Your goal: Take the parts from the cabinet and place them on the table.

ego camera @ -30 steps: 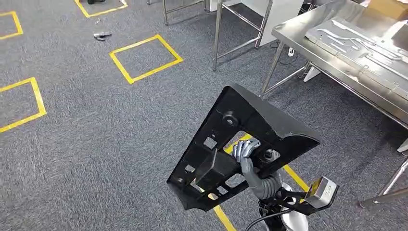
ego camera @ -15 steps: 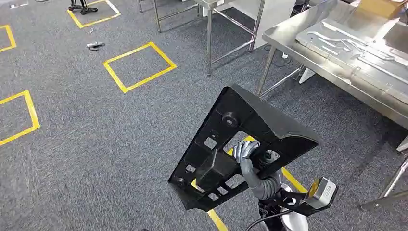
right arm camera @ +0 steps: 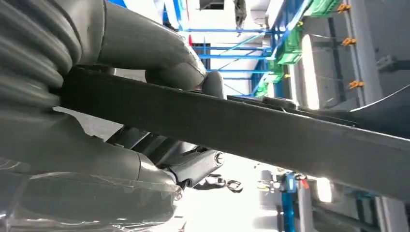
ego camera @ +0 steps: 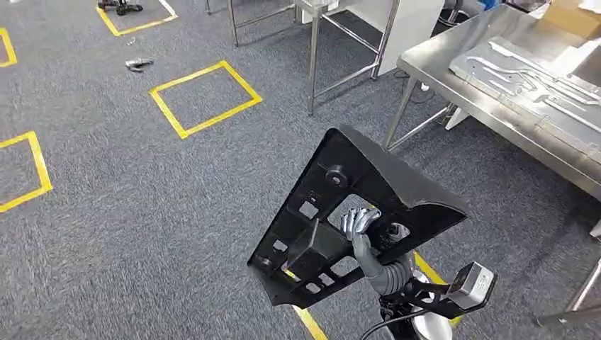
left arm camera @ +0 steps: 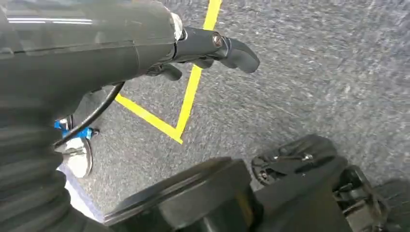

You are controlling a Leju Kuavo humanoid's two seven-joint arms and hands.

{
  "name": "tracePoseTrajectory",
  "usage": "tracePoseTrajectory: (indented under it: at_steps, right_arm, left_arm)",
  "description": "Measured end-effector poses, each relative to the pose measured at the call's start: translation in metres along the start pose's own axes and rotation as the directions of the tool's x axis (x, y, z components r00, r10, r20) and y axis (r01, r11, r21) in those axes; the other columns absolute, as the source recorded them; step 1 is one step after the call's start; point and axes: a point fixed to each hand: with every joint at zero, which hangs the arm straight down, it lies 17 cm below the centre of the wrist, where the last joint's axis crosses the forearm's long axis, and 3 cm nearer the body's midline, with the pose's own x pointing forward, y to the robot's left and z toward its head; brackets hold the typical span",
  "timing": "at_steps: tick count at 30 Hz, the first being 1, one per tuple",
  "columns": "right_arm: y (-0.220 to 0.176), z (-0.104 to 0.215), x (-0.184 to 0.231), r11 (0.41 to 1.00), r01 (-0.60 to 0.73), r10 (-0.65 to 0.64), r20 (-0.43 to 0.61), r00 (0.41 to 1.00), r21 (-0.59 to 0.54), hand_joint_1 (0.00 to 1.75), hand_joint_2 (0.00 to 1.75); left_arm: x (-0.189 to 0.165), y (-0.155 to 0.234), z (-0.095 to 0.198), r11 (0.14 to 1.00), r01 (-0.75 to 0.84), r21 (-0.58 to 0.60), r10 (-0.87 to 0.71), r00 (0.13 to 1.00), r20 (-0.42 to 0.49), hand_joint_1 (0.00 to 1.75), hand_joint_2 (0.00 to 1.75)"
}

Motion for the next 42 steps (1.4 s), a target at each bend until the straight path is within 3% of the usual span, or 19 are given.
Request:
tracePoseTrajectory:
  at_steps: [12,33,42]
  right_arm:
    - [0.004,-0.001,-0.001,1.000,0.003,-0.003,-0.005,1.000,0.016,1.66,1.75]
    - [0.008,-0.005,-0.001,0.999,0.021,-0.021,0.002,1.000,0.037,1.66,1.75]
    - [0.013,-0.009,0.002,0.999,0.025,-0.026,0.014,1.000,0.048,1.66,1.75]
  left_arm:
    - [0.019,0.010,-0.001,1.000,-0.020,0.021,0.019,1.000,0.023,0.00,1.75]
    - [0.003,0.003,0.000,1.000,-0.013,0.024,0.013,1.000,0.000,0.00,1.75]
    - [0.019,0.011,-0.001,0.999,-0.024,0.035,0.023,0.999,0.023,0.00,1.75]
